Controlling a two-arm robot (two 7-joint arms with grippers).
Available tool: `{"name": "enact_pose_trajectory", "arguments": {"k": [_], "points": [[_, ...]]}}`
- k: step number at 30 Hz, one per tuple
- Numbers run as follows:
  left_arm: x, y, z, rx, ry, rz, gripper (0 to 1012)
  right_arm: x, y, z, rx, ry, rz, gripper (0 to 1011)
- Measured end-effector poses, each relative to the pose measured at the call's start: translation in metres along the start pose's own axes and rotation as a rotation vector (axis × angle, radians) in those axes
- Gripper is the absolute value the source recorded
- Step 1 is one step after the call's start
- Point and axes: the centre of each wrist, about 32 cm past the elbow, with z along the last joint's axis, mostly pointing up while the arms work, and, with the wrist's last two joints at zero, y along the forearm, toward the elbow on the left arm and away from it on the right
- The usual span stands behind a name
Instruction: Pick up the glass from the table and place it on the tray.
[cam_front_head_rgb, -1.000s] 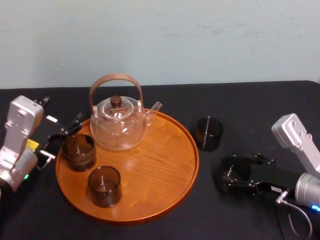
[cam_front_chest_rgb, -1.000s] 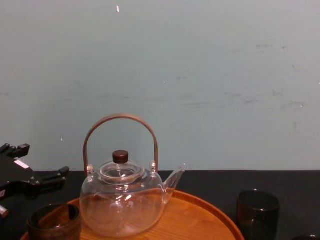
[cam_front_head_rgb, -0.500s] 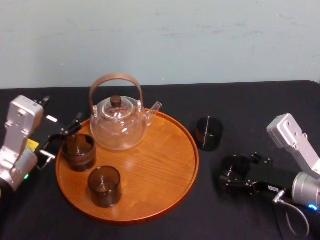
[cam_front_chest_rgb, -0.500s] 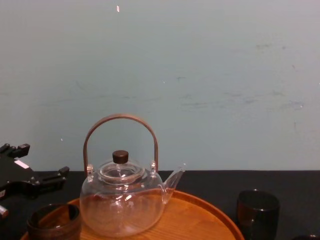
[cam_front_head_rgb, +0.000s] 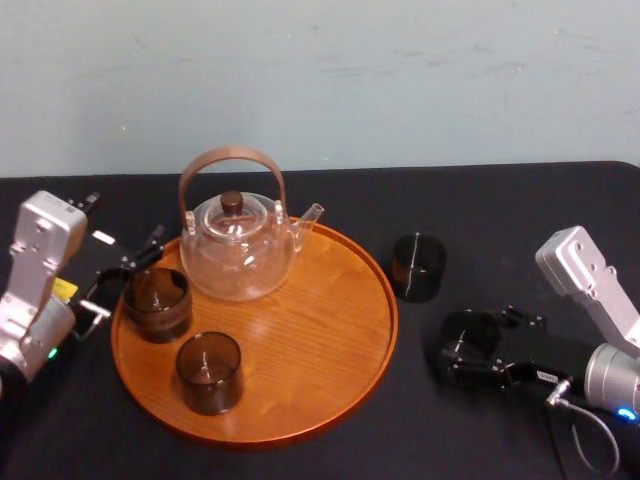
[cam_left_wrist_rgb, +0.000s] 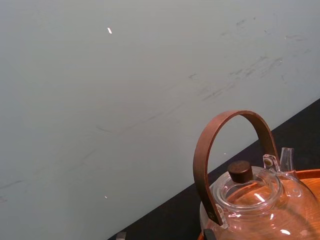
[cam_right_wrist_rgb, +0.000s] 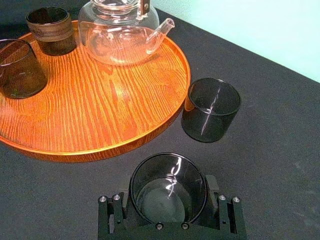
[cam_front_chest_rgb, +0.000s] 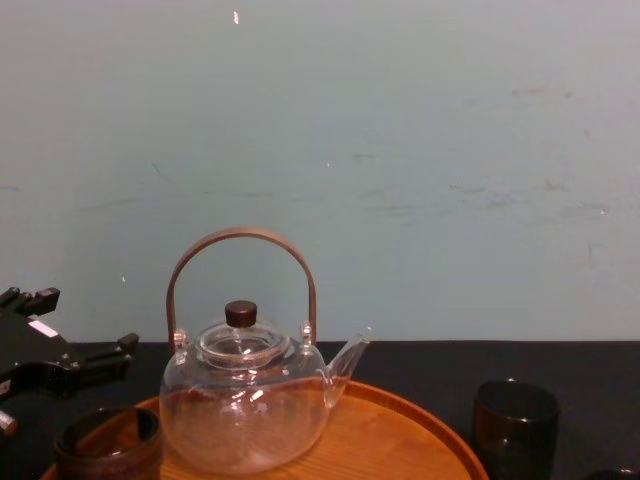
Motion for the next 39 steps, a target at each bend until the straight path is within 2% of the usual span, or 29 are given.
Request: {"name": "enact_pose_trajectory", "arguments": {"k": [16, 20, 24, 30, 39], "points": [[0.0000, 0.000, 0.000, 0.000, 0.000, 0.000, 1001, 0.0004, -0.001, 0.000, 0.002, 0.004, -0.001, 903], [0.0000, 0.000, 0.000, 0.000, 0.000, 0.000, 1001, 0.0025, -0.003, 0.004, 0.022, 0.008, -0.004, 903], [0.0000, 0.000, 0.000, 0.000, 0.000, 0.000, 1001, 0.0049, -0.006, 0.010, 0.051, -0.004, -0.003, 903], [0.0000, 0.000, 0.000, 0.000, 0.000, 0.000, 1001, 0.0123, -0.009, 0.027, 0.106, -0.047, 0.005, 903], [0.0000, 0.000, 0.000, 0.000, 0.000, 0.000, 1001, 0.0180, 0.004, 0.043, 0.150, -0.100, 0.033, 903]]}}
